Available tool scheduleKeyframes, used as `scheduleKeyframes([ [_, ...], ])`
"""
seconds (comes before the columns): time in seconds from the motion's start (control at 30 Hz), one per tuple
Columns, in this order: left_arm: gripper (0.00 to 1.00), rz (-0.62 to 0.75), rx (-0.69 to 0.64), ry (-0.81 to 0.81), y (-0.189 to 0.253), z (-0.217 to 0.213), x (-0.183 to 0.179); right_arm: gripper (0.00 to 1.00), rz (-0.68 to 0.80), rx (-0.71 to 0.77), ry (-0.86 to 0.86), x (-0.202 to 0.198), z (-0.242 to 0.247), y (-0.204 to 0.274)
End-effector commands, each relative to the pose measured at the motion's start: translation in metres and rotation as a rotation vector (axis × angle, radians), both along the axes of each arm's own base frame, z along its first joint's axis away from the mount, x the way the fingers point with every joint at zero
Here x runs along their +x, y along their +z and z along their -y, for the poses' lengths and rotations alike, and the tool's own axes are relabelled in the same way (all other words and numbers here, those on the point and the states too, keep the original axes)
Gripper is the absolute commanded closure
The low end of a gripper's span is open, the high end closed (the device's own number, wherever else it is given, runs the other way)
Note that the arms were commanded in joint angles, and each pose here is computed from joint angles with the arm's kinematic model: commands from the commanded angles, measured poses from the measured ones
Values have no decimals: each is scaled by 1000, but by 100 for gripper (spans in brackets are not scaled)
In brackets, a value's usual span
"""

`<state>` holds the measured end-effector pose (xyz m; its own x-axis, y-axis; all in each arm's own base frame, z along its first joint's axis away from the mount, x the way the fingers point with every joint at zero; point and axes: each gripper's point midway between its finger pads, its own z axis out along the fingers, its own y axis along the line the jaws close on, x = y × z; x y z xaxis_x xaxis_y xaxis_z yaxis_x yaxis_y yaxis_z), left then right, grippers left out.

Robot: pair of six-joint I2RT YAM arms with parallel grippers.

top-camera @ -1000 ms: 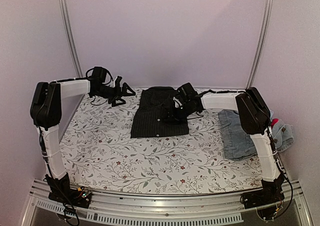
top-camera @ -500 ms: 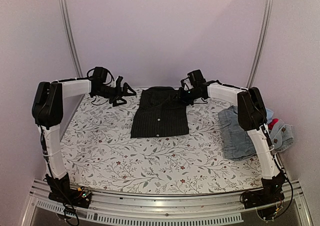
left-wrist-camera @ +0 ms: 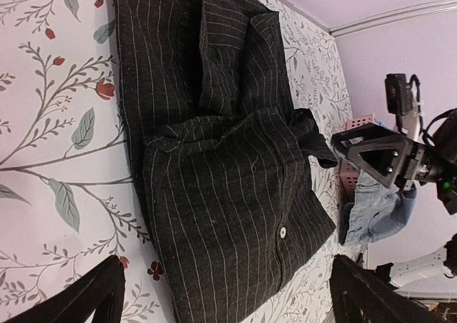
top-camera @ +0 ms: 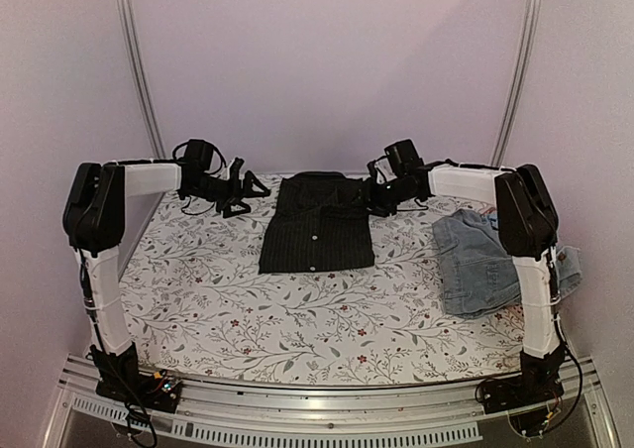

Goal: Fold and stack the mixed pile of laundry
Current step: Smooth out the 2/3-rectangle-folded shirt at the center of the board.

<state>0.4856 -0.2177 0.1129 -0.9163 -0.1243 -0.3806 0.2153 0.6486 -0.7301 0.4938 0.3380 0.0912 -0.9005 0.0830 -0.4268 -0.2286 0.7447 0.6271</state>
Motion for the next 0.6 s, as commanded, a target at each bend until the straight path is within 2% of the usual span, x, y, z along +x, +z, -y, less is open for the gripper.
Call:
scheduleKeyframes([
  [0.0,0,54,-24,1,21,1,-1,53,147,16,8,-10,2,67],
  [0.1,0,58,-20,5,21,0,0,56,146,10,55,-22,-12,64],
  [0.37,0,60,-9,7,20,-1,1,81,29,-8,139,-38,-53,12],
  [0.57,0,64,-2,8,21,-2,4,86,-11,4,156,-62,-51,-6],
])
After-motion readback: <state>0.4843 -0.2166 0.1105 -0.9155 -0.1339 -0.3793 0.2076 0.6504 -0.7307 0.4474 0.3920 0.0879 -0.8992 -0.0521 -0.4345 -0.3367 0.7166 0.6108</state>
